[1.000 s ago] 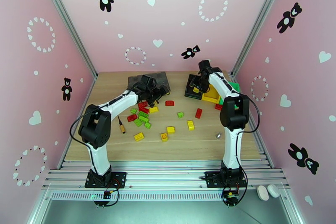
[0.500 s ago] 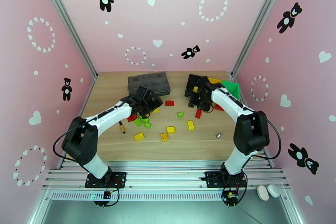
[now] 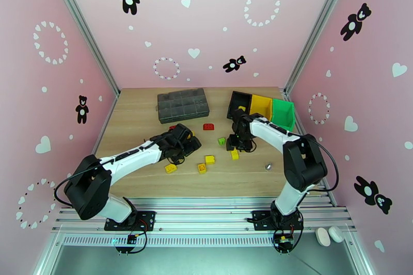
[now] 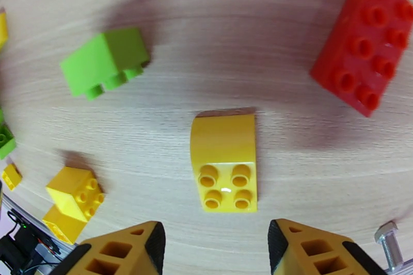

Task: Sort the legos into containers by color

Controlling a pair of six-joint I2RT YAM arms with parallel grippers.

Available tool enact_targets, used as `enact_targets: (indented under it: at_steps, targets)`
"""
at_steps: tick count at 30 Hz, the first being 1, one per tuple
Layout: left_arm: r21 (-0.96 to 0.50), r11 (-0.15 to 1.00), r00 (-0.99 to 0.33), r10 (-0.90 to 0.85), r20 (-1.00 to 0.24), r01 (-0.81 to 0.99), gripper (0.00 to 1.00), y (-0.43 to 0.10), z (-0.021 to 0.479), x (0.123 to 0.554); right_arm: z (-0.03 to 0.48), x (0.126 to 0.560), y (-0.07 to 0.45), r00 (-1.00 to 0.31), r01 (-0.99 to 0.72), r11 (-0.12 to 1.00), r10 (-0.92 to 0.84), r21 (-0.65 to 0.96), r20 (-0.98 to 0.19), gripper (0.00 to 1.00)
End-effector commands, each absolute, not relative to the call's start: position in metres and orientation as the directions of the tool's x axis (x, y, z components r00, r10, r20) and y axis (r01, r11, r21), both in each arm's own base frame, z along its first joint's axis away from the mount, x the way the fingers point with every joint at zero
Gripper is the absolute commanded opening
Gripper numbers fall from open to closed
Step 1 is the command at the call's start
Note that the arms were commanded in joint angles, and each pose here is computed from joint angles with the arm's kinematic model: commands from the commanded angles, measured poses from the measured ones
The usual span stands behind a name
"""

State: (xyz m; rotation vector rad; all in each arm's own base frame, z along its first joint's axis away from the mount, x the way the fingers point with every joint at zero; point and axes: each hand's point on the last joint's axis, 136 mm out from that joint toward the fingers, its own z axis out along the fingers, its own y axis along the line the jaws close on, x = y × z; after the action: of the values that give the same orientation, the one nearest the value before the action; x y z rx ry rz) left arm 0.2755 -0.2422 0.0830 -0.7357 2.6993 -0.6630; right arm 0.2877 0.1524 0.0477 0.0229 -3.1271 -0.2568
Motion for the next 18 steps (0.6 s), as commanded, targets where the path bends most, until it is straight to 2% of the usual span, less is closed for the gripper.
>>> enact_targets:
  at_steps: [1, 11, 15, 18]
  targets:
    - [-0.519, 0.751, -0.820, -0.552, -0.153, -0.409, 0.98, -0.243, 0.093, 0.281, 0.031, 0.279, 0.152, -0.998, -0.025, 0.988, -0.034, 0.150, 0.060, 0.56]
    - [-0.521, 0.760, -0.830, -0.535, -0.161, -0.389, 0.98, -0.251, 0.096, 0.288, 0.014, 0.283, 0.150, -0.995, -0.022, 0.993, -0.033, 0.116, 0.094, 0.48]
    - [-0.524, 0.764, -0.837, -0.522, -0.162, -0.376, 0.98, -0.255, 0.097, 0.291, 0.017, 0.286, 0.150, -0.996, -0.023, 0.994, -0.032, 0.109, 0.085, 0.33]
    - [-0.537, 0.763, -0.847, -0.509, -0.155, -0.360, 0.98, -0.262, 0.097, 0.296, 0.027, 0.291, 0.152, -0.997, -0.024, 0.993, -0.032, 0.119, 0.066, 0.26]
